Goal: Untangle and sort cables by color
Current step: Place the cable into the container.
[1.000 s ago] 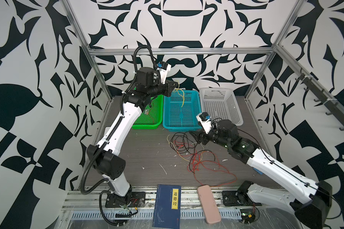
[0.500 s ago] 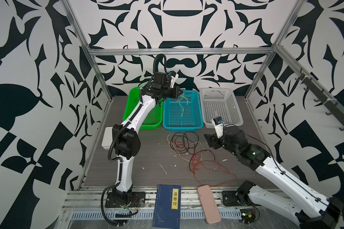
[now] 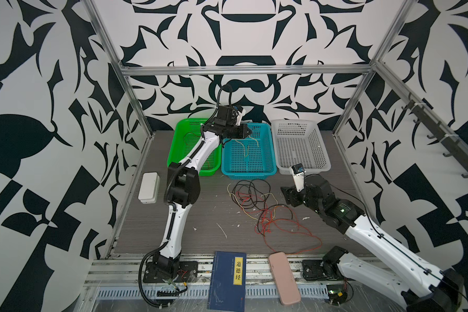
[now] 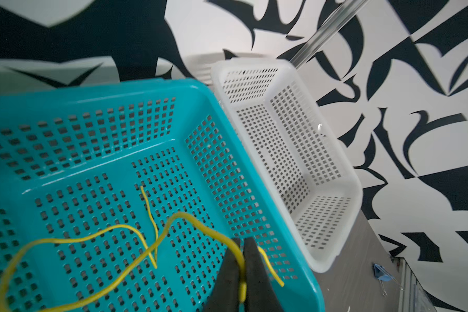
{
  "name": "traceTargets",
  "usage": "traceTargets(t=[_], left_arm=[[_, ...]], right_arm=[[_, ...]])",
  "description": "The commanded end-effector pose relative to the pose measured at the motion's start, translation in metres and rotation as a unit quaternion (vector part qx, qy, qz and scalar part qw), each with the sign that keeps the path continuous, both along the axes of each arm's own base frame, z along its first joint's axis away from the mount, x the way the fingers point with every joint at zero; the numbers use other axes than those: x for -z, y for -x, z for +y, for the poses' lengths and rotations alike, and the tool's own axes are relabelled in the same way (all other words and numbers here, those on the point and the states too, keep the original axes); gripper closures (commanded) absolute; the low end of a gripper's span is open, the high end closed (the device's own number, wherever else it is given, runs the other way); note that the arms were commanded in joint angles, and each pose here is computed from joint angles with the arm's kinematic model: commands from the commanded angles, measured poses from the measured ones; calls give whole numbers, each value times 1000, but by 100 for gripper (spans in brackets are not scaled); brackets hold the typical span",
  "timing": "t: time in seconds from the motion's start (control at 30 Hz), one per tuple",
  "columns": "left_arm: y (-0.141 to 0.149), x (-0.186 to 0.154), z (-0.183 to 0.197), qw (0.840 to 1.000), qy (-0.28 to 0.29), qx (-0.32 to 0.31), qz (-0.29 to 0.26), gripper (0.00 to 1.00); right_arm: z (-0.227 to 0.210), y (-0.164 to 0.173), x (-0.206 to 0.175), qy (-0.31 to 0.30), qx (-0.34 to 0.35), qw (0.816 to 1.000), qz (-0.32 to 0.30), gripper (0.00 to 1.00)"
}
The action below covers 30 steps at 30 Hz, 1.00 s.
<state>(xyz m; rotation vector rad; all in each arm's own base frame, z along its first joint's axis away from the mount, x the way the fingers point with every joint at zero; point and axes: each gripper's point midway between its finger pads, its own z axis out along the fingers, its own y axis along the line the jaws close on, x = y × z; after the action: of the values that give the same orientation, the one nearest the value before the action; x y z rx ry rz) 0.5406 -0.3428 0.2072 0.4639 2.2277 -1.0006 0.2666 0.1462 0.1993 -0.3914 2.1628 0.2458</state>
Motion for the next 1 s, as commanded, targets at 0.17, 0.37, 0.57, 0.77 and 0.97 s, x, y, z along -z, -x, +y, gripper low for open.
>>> traceTargets(t=[0.17, 0.37, 0.57, 0.77, 0.97], left_arm=[[-2, 62, -5, 998, -39, 1, 43, 76], [6, 43, -10, 999, -14, 24, 26, 1], [30, -38, -3, 997, 15, 45, -69, 1], [77, -115, 33, 983, 49, 16, -177, 1], [153, -139, 62, 978, 70, 35, -194, 1]], right_arm=[[6, -4, -3, -27, 3, 1000, -7, 27], [11, -7, 1, -34, -3, 999, 1, 27], [19, -8, 7, -33, -19, 999, 13, 26], [27, -9, 15, -31, -36, 999, 25, 26], [39, -9, 20, -41, -63, 997, 35, 27]])
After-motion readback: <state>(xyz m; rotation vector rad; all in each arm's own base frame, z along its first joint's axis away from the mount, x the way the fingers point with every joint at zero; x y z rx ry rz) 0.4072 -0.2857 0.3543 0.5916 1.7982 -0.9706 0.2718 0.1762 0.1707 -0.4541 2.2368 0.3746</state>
